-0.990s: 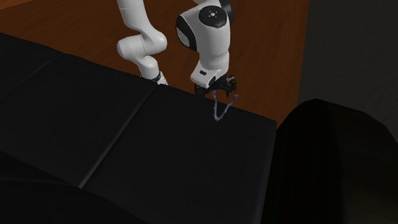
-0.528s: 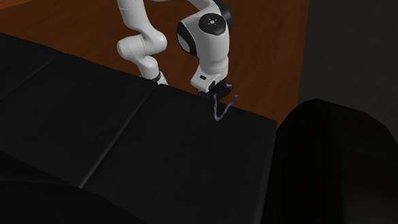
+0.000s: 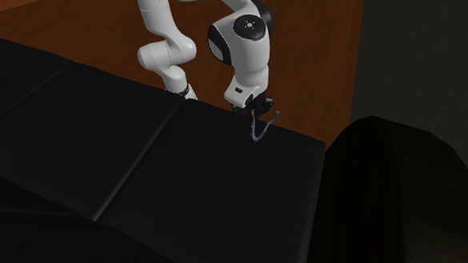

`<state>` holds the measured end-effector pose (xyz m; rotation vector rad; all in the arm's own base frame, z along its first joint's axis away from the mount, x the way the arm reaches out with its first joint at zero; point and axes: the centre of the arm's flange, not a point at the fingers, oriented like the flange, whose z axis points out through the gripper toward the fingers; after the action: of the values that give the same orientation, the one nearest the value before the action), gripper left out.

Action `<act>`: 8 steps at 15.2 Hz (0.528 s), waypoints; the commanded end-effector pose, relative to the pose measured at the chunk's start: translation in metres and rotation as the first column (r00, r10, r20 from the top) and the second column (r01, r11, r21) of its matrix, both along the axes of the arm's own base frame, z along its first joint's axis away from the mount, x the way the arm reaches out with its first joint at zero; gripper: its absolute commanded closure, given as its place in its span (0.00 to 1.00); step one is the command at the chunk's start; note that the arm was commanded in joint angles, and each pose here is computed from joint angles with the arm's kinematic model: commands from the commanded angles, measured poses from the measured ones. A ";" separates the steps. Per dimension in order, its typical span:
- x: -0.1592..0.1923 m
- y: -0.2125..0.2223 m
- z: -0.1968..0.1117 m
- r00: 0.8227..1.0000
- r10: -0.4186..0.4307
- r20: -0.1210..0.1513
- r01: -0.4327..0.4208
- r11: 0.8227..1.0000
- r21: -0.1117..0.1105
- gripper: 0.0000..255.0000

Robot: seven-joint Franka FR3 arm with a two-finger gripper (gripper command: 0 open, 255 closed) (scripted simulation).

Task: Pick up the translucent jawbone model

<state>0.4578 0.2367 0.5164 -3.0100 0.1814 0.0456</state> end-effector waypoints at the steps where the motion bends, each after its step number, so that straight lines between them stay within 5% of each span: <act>1: 0.000 0.000 0.009 1.000 0.000 0.000 0.000 1.000 0.000 1.00; 8: 0.000 0.000 0.045 1.000 0.000 0.000 0.000 1.000 0.000 1.00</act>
<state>0.4583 0.2369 0.5572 -3.0097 0.1814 0.0449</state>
